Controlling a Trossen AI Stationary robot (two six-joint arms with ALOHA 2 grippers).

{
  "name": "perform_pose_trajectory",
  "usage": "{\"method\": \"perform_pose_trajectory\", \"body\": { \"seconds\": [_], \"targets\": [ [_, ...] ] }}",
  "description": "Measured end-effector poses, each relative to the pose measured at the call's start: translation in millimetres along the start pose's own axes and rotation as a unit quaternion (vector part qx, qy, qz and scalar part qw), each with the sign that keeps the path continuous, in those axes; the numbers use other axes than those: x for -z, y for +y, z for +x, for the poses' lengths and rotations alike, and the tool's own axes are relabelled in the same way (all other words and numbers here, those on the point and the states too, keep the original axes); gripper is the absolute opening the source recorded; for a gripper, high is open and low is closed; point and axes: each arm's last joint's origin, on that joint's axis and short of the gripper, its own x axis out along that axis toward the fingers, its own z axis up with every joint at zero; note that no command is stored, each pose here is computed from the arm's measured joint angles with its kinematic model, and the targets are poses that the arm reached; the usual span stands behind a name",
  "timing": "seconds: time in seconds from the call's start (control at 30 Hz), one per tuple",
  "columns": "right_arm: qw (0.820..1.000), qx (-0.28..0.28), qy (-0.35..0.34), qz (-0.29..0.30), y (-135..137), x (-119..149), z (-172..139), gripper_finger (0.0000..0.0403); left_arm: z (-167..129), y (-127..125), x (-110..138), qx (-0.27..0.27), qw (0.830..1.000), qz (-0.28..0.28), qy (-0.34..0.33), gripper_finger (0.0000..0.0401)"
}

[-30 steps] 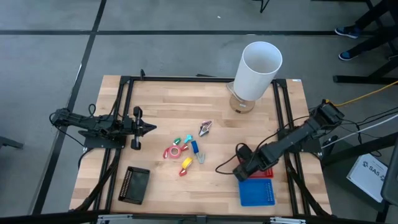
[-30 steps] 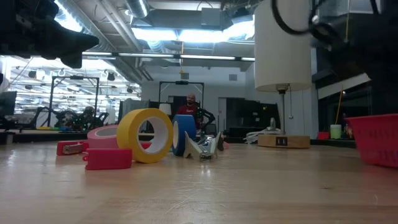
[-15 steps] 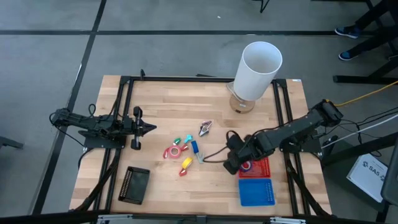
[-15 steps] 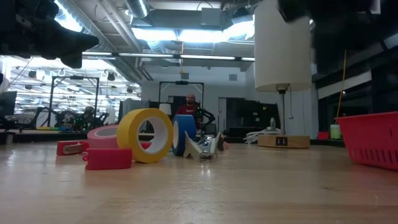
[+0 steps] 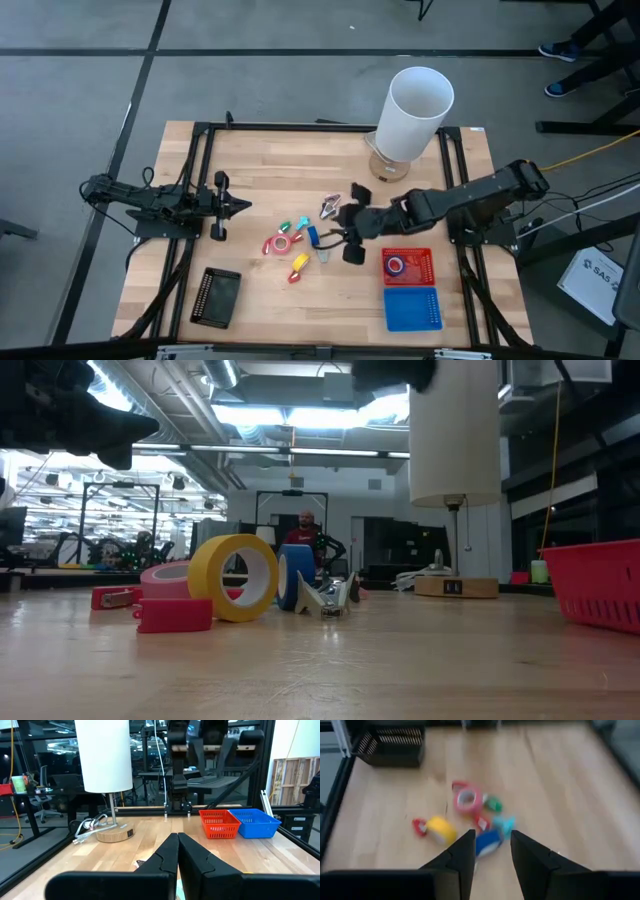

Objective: Pick and place Stapler, Stapler remover, tape
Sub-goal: Put the blue tape into the red basket

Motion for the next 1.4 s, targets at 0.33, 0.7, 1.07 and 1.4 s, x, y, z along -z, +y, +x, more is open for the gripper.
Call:
{"method": "perform_pose_trajectory", "body": {
  "seconds": [0.33, 0.7, 1.07, 1.4],
  "targets": [
    [0.998, -0.033, -0.028, -0.034, -18, -11, 12, 0.0126, 0, 0, 0, 0.0, 1.0, 0.0, 0.0, 0.0004],
    [0.998, -0.028, -0.022, -0.057, -20, -2, 74, 0.0126, 0, 0, 0, 0.0, 1.0, 0.0, 0.0, 0.0004],
    [0.995, -0.057, 0.012, -0.084, -27, 11, 104, 0.0126, 0, 0, 0, 0.0, 1.0, 0.0, 0.0, 0.0004],
    [0.987, -0.051, 0.039, -0.145, -34, 21, 121, 0.0126, 0, 0, 0, 0.0, 1.0, 0.0, 0.0, 0.0004]
  ]
}}
